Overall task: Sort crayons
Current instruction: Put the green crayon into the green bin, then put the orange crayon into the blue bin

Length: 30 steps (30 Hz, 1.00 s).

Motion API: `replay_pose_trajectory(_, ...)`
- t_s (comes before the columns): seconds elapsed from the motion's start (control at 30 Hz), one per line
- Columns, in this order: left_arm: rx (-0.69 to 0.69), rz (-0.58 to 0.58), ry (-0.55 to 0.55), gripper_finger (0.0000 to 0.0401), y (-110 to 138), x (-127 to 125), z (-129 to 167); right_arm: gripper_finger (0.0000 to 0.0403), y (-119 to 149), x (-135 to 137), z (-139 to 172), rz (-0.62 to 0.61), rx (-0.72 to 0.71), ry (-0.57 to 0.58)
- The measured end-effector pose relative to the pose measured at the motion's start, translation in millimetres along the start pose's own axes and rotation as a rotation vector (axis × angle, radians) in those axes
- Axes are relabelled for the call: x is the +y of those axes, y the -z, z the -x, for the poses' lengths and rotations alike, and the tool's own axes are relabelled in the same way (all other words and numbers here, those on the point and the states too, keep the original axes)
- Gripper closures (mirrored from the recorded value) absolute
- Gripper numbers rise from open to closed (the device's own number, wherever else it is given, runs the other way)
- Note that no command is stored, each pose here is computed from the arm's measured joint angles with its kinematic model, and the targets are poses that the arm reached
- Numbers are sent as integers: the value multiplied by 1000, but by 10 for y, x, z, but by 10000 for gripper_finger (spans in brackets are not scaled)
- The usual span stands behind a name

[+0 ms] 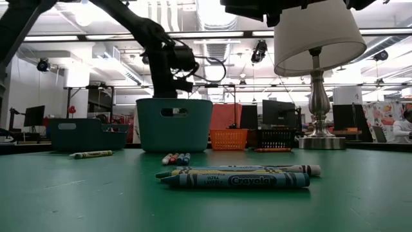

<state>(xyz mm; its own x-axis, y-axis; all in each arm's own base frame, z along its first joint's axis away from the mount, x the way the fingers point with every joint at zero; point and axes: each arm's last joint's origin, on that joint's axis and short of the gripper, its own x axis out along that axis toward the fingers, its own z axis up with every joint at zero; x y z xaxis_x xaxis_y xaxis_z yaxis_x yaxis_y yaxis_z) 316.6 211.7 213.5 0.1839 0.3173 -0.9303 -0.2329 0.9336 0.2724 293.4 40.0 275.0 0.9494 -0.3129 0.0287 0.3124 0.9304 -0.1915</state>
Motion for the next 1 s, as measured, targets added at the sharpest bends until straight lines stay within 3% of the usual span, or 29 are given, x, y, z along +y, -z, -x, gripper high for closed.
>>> replay_pose_trajectory(0.27, 43, 20, 12, 364, -12, -37, -224, 239, 7, 1, 0, 3, 6, -1)
replay_pose_trajectory(0.57, 17, 48, -1, 336, -25, -21, -170, 239, 10, 2, 0, -11, 10, -2)
replay_pose_trajectory(0.83, -86, 167, -20, 334, -63, -75, 225, 239, 27, 6, 0, -79, 26, -4)
replay_pose_trajectory(1.0, -207, 162, -19, 334, -108, -264, 645, 239, 34, 7, 1, -128, 33, -4)
